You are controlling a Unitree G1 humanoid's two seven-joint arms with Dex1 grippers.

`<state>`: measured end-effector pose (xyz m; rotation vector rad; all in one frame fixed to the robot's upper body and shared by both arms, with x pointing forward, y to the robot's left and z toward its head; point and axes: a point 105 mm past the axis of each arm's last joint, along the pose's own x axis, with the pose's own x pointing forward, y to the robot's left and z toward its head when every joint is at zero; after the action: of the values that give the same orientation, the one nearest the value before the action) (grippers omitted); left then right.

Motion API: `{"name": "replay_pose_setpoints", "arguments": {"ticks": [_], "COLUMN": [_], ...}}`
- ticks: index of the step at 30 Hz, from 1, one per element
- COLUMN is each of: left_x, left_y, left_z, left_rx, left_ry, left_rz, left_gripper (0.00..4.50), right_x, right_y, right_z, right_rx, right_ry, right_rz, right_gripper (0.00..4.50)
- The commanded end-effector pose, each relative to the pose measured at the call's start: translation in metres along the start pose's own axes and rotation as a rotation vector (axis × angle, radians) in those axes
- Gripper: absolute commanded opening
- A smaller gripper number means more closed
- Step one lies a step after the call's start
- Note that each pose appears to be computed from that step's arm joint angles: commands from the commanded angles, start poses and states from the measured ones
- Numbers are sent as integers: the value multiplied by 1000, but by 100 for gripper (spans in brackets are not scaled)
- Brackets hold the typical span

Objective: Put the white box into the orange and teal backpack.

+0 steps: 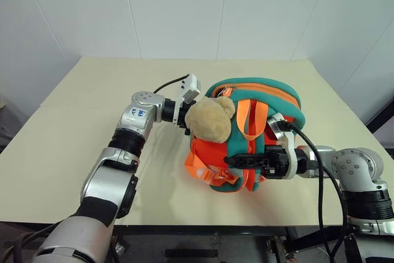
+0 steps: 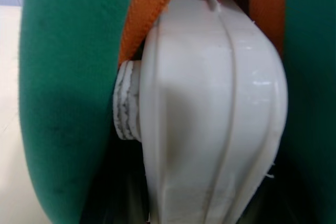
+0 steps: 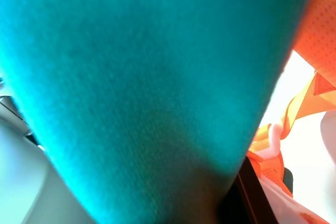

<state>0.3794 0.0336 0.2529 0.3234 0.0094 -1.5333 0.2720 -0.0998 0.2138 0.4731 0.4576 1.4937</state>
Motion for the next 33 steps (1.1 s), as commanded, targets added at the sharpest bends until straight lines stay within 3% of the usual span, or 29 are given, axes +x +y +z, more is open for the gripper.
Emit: {"name": "replay_pose_setpoints", "arguments": {"ticks": [1, 8, 23, 29, 33], "left_x": [1, -9, -108, -115, -95], "left_y": [0, -1, -17, -41, -69], "left_z": [6, 11, 25, 50, 49], "left_rx": [52, 62, 57, -12, -52], "left_ry": [40, 16, 11, -124, -130], "left_rz": [-11, -2, 15, -73, -181], "left_gripper": [227, 438, 445, 445, 445], "right_x": [4, 4, 4, 5, 7], "right_y": [10, 10, 6, 5, 4], "right_z": [0, -1, 1, 1, 2], "right_rx": [-26, -23, -25, -21, -22], "right_ry": [4, -3, -8, -6, -2], "right_rz": [37, 33, 24, 26, 33], "right_gripper": [7, 7, 7, 7, 7]}}
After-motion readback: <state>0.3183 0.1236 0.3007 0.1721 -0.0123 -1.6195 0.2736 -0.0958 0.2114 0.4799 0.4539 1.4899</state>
